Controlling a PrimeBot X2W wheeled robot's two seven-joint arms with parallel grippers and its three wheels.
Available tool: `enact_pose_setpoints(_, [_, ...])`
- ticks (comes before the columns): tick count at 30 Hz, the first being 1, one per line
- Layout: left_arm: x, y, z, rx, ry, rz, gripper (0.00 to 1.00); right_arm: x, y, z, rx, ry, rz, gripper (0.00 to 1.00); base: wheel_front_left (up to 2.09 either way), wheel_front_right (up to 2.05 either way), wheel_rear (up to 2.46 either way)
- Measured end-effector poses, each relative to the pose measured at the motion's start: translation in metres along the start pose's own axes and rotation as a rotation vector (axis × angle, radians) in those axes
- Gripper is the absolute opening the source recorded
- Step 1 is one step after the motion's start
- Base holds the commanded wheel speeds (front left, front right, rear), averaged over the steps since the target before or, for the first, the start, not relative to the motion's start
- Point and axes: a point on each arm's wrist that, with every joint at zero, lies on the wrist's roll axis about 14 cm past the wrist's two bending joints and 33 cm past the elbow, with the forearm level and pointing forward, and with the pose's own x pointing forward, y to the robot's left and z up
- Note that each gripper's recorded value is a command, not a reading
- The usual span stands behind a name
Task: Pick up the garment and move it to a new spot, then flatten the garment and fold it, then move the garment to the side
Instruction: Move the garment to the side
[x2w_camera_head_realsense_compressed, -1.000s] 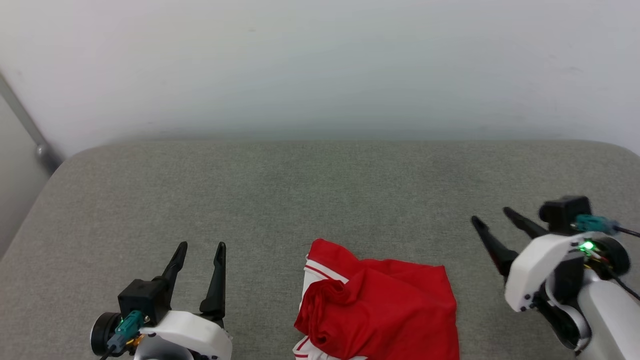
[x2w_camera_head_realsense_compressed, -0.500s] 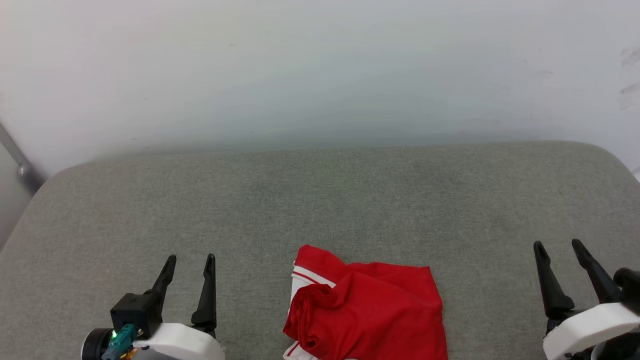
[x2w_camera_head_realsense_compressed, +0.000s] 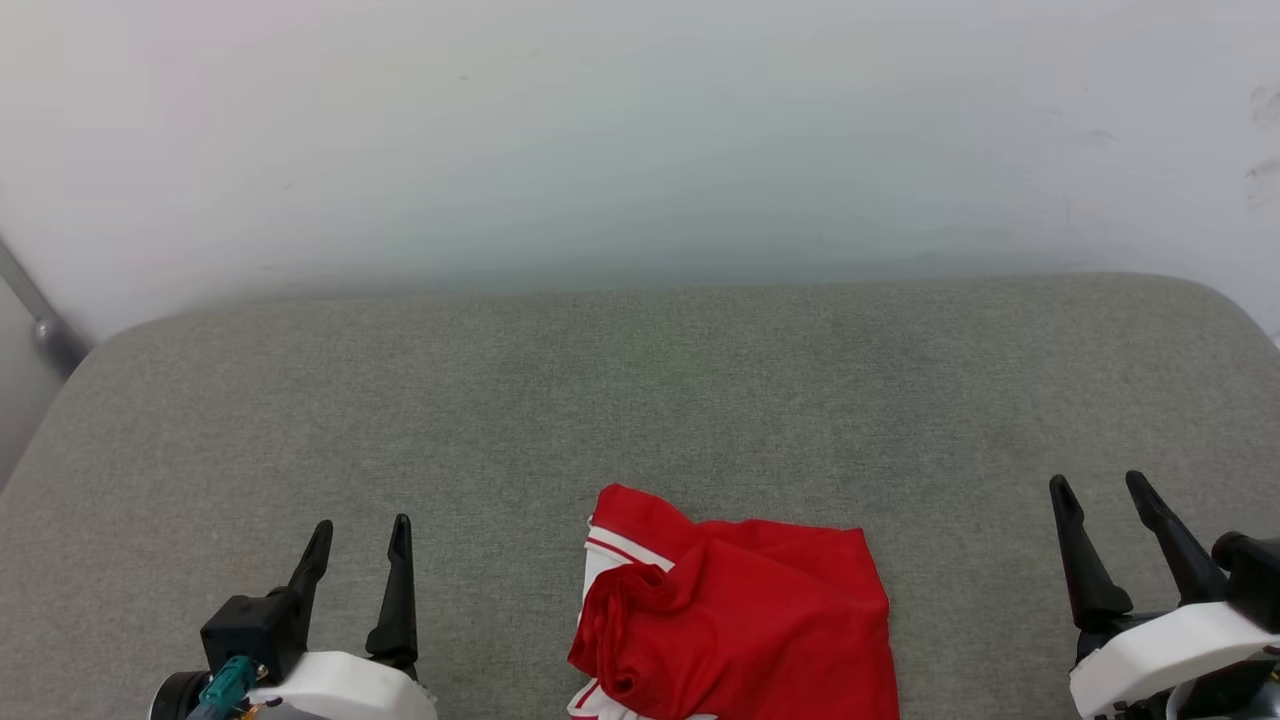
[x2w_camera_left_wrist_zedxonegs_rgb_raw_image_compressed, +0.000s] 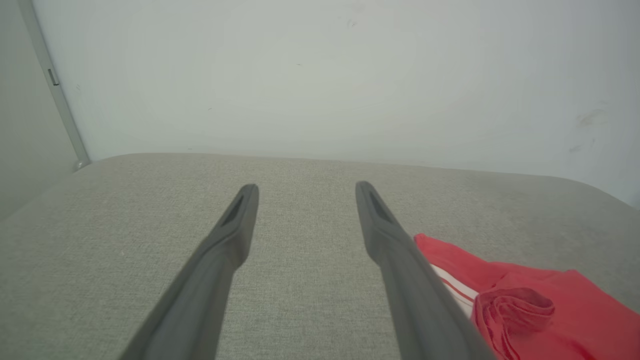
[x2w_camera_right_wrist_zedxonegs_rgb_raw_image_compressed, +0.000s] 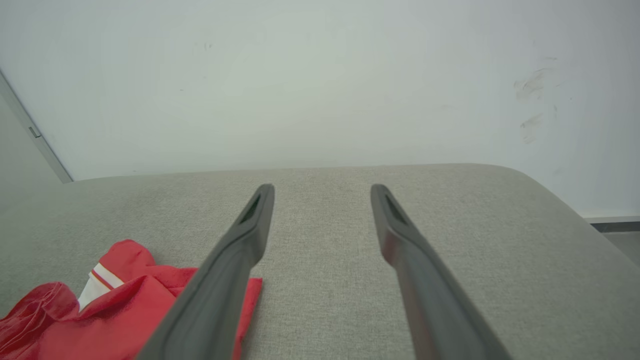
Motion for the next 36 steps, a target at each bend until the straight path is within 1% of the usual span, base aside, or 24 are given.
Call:
enact_pose_setpoints(3, [0.000, 0.002, -0.001, -0.011, 0.004, 0.010, 1.00, 0.002, -0.007, -0.002, 0.009, 0.015, -0.019, 1.00, 0.00, 0.00, 0.00])
enact_pose_setpoints(4, [0.001, 0.003, -0.001, -0.013, 0.004, 0.015, 1.00, 0.001, -0.013, -0.008, 0.038, 0.046, -0.043, 1.00, 0.00, 0.00, 0.00])
enact_pose_setpoints(5, [0.001, 0.004, -0.001, -0.014, 0.003, 0.021, 1.00, -0.001, -0.021, -0.020, 0.072, 0.109, -0.067, 1.00, 0.00, 0.00, 0.00])
enact_pose_setpoints(7, [0.001, 0.007, 0.000, -0.016, -0.002, 0.030, 1.00, -0.003, -0.042, -0.027, 0.108, 0.158, -0.122, 1.00, 0.00, 0.00, 0.00])
enact_pose_setpoints(9, [0.001, 0.008, 0.002, -0.021, -0.009, 0.038, 1.00, -0.007, -0.066, -0.040, 0.136, 0.249, -0.179, 1.00, 0.00, 0.00, 0.00])
enact_pose_setpoints(11, [0.000, 0.010, 0.004, -0.025, -0.016, 0.048, 1.00, -0.011, -0.081, -0.057, 0.180, 0.360, -0.213, 1.00, 0.00, 0.00, 0.00])
enact_pose_setpoints(15, [-0.003, 0.018, 0.005, -0.021, -0.021, 0.069, 1.00, -0.019, -0.091, -0.091, 0.275, 0.610, -0.233, 1.00, 0.00, 0.00, 0.00])
enact_pose_setpoints(17, [-0.004, 0.021, 0.006, -0.017, -0.025, 0.079, 1.00, -0.027, -0.081, -0.112, 0.345, 0.759, -0.216, 1.00, 0.00, 0.00, 0.00])
enact_pose_setpoints(19, [-0.006, 0.024, 0.007, -0.015, -0.029, 0.092, 1.00, -0.030, -0.058, -0.129, 0.469, 0.872, -0.170, 1.00, 0.00, 0.00, 0.00])
enact_pose_setpoints(20, [-0.006, 0.026, 0.008, -0.014, -0.033, 0.096, 1.00, -0.033, -0.046, -0.136, 0.493, 0.933, -0.143, 1.00, 0.00, 0.00, 0.00])
enact_pose_setpoints(21, [-0.007, 0.028, 0.009, -0.013, -0.036, 0.103, 1.00, -0.035, -0.034, -0.143, 0.524, 0.983, -0.116, 1.00, 0.00, 0.00, 0.00])
enact_pose_setpoints(23, [-0.009, 0.032, 0.009, -0.011, -0.038, 0.115, 1.00, -0.033, -0.005, -0.150, 0.629, 1.043, -0.050, 1.00, 0.00, 0.00, 0.00])
enact_pose_setpoints(24, [-0.009, 0.033, 0.010, -0.012, -0.040, 0.118, 1.00, -0.033, 0.007, -0.153, 0.653, 1.075, -0.024, 1.00, 0.00, 0.00, 0.00])
enact_pose_setpoints(26, [-0.009, 0.037, 0.009, -0.008, -0.038, 0.128, 1.00, -0.026, 0.027, -0.154, 0.740, 1.098, 0.028, 1.00, 0.00, 0.00, 0.00])
enact_pose_setpoints(28, [-0.007, 0.038, 0.007, -0.011, -0.032, 0.131, 1.00, -0.018, 0.041, -0.156, 0.802, 1.107, 0.062, 1.00, 0.00, 0.00, 0.00])
enact_pose_setpoints(36, [0.002, 0.046, 0.002, -0.001, -0.017, 0.145, 1.00, 0.011, 0.084, -0.166, 0.922, 1.153, 0.162, 1.00, 0.00, 0.00, 0.00])
